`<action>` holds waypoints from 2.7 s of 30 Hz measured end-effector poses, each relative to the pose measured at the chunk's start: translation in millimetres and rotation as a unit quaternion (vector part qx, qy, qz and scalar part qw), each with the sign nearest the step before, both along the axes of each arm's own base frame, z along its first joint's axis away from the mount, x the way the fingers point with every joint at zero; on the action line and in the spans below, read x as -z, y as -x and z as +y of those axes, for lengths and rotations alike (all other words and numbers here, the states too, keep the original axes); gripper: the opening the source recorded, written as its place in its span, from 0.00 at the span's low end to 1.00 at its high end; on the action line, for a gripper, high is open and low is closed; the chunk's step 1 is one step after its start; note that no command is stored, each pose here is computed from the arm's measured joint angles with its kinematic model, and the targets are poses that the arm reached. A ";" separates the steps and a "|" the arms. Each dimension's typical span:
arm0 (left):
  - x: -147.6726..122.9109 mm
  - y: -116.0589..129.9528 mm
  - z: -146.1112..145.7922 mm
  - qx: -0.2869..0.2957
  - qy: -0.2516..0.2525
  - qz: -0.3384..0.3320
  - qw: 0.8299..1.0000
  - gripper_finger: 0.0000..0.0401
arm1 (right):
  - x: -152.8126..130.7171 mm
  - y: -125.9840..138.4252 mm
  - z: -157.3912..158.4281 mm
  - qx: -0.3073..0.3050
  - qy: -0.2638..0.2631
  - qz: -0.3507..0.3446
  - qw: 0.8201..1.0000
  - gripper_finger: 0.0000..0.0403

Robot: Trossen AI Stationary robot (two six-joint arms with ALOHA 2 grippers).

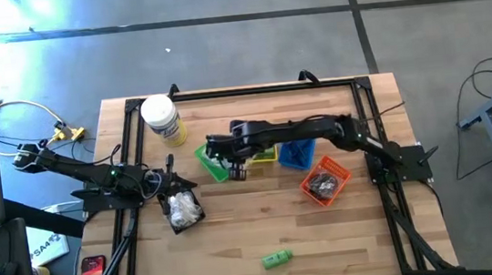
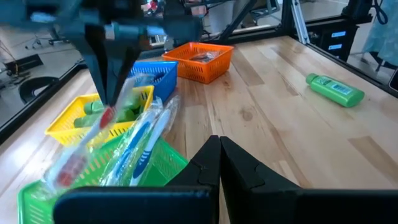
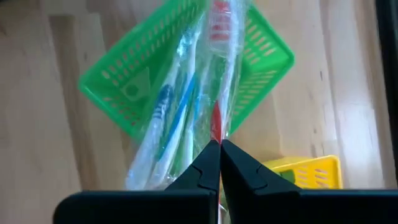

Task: Pick & Place Travel size toiletries
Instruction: Put the orange toothbrush into the green bin, then put the shampoo bottle into the yellow bin

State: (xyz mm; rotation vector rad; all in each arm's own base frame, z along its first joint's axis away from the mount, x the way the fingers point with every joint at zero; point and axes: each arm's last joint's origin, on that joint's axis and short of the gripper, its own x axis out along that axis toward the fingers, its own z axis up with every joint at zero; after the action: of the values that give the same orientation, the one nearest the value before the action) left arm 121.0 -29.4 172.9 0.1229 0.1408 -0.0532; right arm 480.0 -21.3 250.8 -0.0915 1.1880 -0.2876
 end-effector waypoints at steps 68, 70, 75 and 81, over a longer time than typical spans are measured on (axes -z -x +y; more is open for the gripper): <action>1.4 0.2 0.3 -0.012 0.054 0.009 0.998 0.00 | -180.0 215.0 122.6 -0.181 -0.021 -0.533 0.826 0.01; 1.5 0.2 0.3 -0.012 0.053 0.010 0.998 0.00 | -154.4 227.3 117.7 -0.177 -0.029 -0.547 0.818 0.01; 1.3 0.1 0.3 -0.013 0.053 0.009 0.998 0.00 | -96.9 256.8 105.1 -0.160 -0.055 -0.574 0.801 0.01; 1.3 0.1 0.4 -0.013 0.052 0.009 0.999 0.00 | -29.8 268.5 100.4 -0.143 -0.086 -0.557 0.813 0.01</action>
State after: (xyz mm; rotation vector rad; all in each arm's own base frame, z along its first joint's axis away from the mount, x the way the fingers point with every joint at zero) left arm 120.9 -29.0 171.6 0.0165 0.1563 -0.0355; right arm 211.5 79.1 280.6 0.0619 0.0060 0.0619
